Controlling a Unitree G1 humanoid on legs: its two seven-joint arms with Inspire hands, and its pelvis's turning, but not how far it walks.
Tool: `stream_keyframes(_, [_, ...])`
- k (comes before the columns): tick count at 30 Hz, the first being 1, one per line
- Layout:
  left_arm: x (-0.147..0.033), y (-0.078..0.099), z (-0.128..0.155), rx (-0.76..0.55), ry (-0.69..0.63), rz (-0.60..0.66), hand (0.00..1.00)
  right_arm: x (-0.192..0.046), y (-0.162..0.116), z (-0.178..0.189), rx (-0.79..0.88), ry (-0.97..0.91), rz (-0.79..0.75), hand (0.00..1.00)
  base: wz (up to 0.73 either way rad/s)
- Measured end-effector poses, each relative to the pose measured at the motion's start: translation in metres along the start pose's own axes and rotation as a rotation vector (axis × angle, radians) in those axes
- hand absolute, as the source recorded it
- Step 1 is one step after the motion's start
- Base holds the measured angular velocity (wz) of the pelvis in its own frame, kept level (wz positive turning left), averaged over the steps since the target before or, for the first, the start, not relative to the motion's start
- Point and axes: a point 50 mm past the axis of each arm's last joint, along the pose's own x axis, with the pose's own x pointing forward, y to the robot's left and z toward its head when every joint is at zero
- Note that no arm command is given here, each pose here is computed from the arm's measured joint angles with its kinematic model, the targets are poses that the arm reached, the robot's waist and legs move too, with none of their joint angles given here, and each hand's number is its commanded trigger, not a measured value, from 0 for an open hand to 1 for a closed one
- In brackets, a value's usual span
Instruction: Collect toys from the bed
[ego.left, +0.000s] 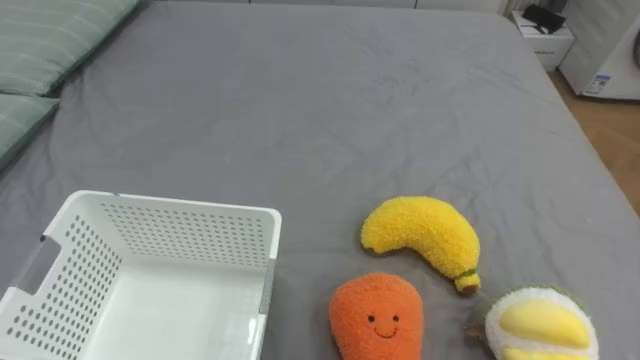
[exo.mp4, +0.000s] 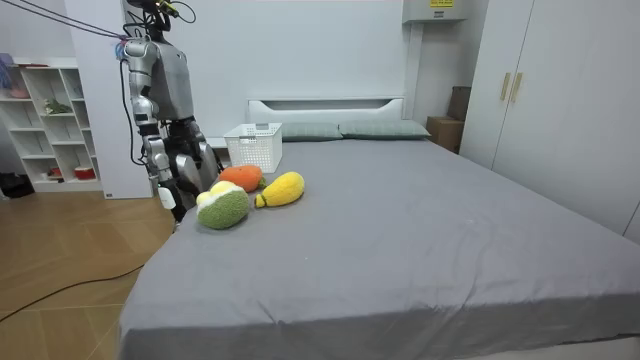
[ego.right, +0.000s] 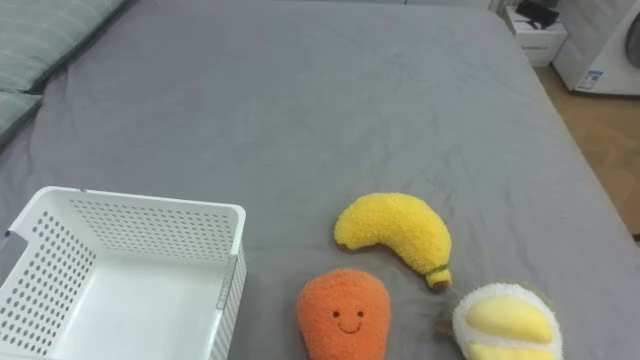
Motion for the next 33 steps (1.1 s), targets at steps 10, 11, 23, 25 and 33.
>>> stream_keyframes(10, [0.000, -0.001, 0.003, 0.005, -0.010, 0.005, 0.00, 0.001, 0.003, 0.004, -0.036, -0.007, 0.007, 0.00, -0.06])
stream_keyframes(11, [0.000, -0.001, 0.003, 0.006, -0.010, 0.004, 0.00, 0.001, 0.003, 0.004, -0.036, -0.007, 0.007, 0.00, 0.00])
stream_keyframes(23, [0.000, 0.004, -0.003, -0.015, 0.026, 0.011, 0.00, -0.001, -0.005, -0.003, 0.039, 0.008, -0.043, 0.00, -0.03])
stream_keyframes(25, [0.000, 0.006, -0.004, -0.011, 0.032, 0.016, 0.00, -0.001, -0.011, -0.005, 0.068, 0.015, -0.081, 0.00, -0.02])
stream_keyframes(33, [0.001, 0.029, -0.010, -0.118, 0.068, 0.084, 0.00, -0.008, -0.039, -0.019, 0.320, 0.021, -0.209, 0.00, -0.07])
